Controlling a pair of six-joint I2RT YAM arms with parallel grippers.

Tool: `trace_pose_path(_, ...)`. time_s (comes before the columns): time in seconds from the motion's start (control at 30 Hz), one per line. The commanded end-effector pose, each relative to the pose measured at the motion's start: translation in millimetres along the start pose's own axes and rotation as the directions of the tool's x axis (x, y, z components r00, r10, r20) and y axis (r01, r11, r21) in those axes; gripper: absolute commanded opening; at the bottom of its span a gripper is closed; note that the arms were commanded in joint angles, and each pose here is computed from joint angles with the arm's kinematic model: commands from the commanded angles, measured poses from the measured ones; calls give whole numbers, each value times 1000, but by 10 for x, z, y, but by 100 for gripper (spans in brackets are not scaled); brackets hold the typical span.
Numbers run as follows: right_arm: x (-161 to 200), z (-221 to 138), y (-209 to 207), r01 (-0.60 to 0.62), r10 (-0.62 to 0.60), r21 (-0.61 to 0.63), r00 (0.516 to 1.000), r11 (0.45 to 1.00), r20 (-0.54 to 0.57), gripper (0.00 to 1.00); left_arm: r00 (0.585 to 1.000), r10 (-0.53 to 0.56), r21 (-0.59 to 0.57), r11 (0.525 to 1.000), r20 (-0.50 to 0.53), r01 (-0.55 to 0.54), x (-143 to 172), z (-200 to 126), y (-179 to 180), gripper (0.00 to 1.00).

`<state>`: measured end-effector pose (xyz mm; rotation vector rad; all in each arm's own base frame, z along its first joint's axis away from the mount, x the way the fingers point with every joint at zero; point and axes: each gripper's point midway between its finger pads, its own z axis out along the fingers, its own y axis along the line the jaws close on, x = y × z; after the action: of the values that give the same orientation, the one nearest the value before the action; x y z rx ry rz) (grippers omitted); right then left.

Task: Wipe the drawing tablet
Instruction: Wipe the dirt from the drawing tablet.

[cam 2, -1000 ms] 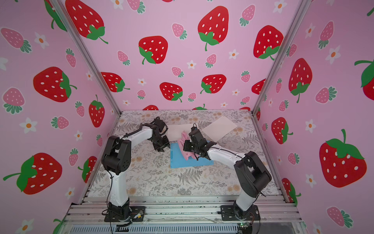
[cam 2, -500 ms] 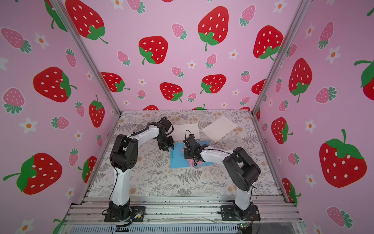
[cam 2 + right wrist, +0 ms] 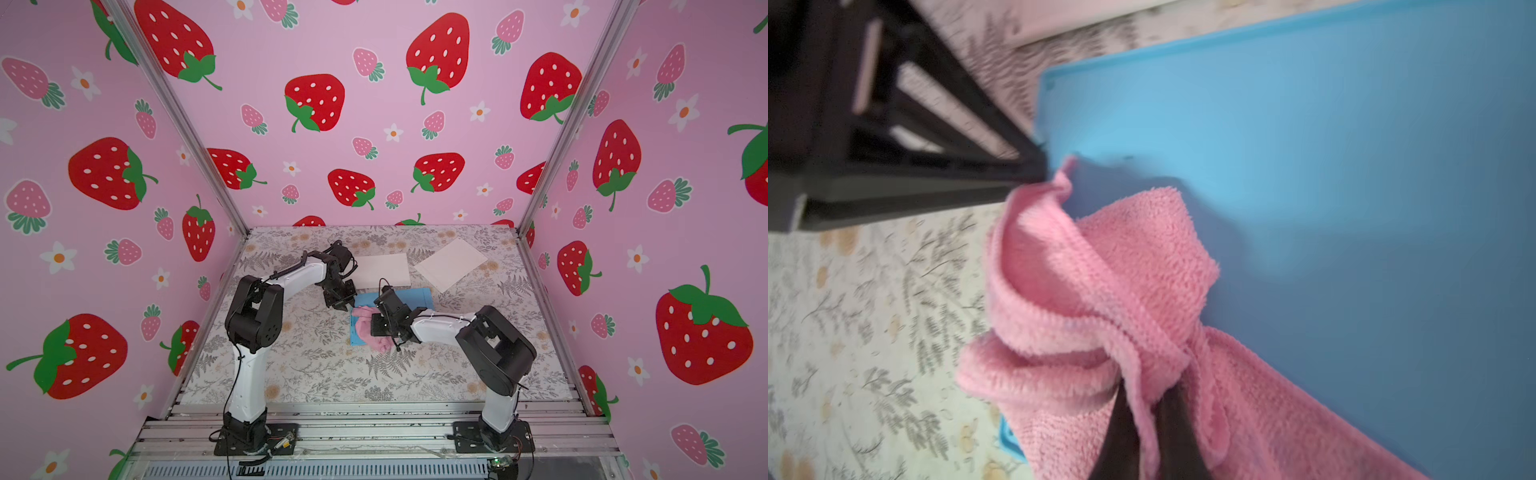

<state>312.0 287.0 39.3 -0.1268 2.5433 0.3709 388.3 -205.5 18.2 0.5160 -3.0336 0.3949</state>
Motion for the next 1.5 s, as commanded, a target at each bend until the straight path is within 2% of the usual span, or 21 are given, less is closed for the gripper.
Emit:
trace_pose_path(0.0, 56, -68, 408, 74, -74, -87, 997, 993, 5, 0, 993, -20, -155, 988, -114, 3, 256, 406, 414, 27)
trace_pose_path(0.1, 211, 40, 999, 108, -118, -212, 993, 971, -32, 0, 993, -17, -158, 987, -118, -2, 267, 415, 425, 27)
trace_pose_path(0.17, 216, 129, 1053, 61, -73, -207, 996, 976, -50, 0, 993, -13, -159, 987, -118, -6, 262, 406, 432, 27)
trace_pose_path(0.27, 119, 147, 601, -39, 33, -114, 998, 993, -52, 0, 993, -9, -159, 987, -119, -11, 271, 407, 438, 26)
trace_pose_path(0.33, 65, 41, 128, -100, 99, -34, 995, 994, -30, 0, 993, -8, -157, 988, -119, -11, 274, 412, 440, 26)
trace_pose_path(0.43, 81, -170, -546, -168, 171, 105, 985, 980, -20, 0, 993, -11, -157, 988, -121, -8, 283, 422, 448, 26)
trace_pose_path(0.5, 118, -260, -782, -199, 204, 150, 979, 968, -17, 0, 992, -11, -160, 987, -123, -9, 289, 426, 458, 26)
trace_pose_path(0.57, 71, -252, -625, -171, 174, 108, 985, 979, -14, 0, 993, -10, -160, 987, -121, -9, 286, 418, 462, 26)
trace_pose_path(0.7, -96, -110, 361, -24, 24, -37, 1000, 999, -15, 0, 993, -14, -157, 988, -118, -5, 290, 399, 464, 25)
trace_pose_path(0.73, -111, -61, 529, -18, 17, -68, 1000, 997, -23, 0, 993, -14, -158, 987, -117, -5, 296, 392, 465, 25)
trace_pose_path(0.8, -114, 59, 559, -62, 58, -78, 997, 995, -52, 0, 993, -17, -159, 987, -119, -3, 303, 389, 480, 25)
trace_pose_path(0.9, -118, 195, 8, -182, 185, 36, 979, 983, -86, 0, 993, -21, -163, 987, -117, 2, 317, 389, 513, 25)
trace_pose_path(0.97, -107, 133, -560, -280, 294, 158, 953, 947, -74, 0, 992, -29, -166, 986, -121, 8, 343, 402, 542, 25)
trace_pose_path(1.03, -94, -83, -1124, -343, 365, 284, 931, 896, -27, 0, 992, -31, -170, 985, -125, 9, 364, 411, 564, 25)
trace_pose_path(1.2, -22, -729, -2107, -458, 474, 499, 874, 735, 105, 0, 991, -43, -183, 983, -124, 19, 386, 423, 629, 25)
trace_pose_path(1.3, 43, -934, -2438, -561, 587, 552, 795, 617, 152, 0, 992, -44, -184, 983, -116, 22, 385, 396, 644, 24)
trace_pose_path(1.37, 58, -1007, -2534, -615, 657, 554, 738, 561, 154, 0, 993, -44, -182, 983, -109, 24, 373, 369, 645, 24)
trace_pose_path(1.47, -152, -1156, -2562, -631, 631, 525, 747, 571, 210, 0, 994, -37, -173, 985, -99, 19, 348, 315, 616, 24)
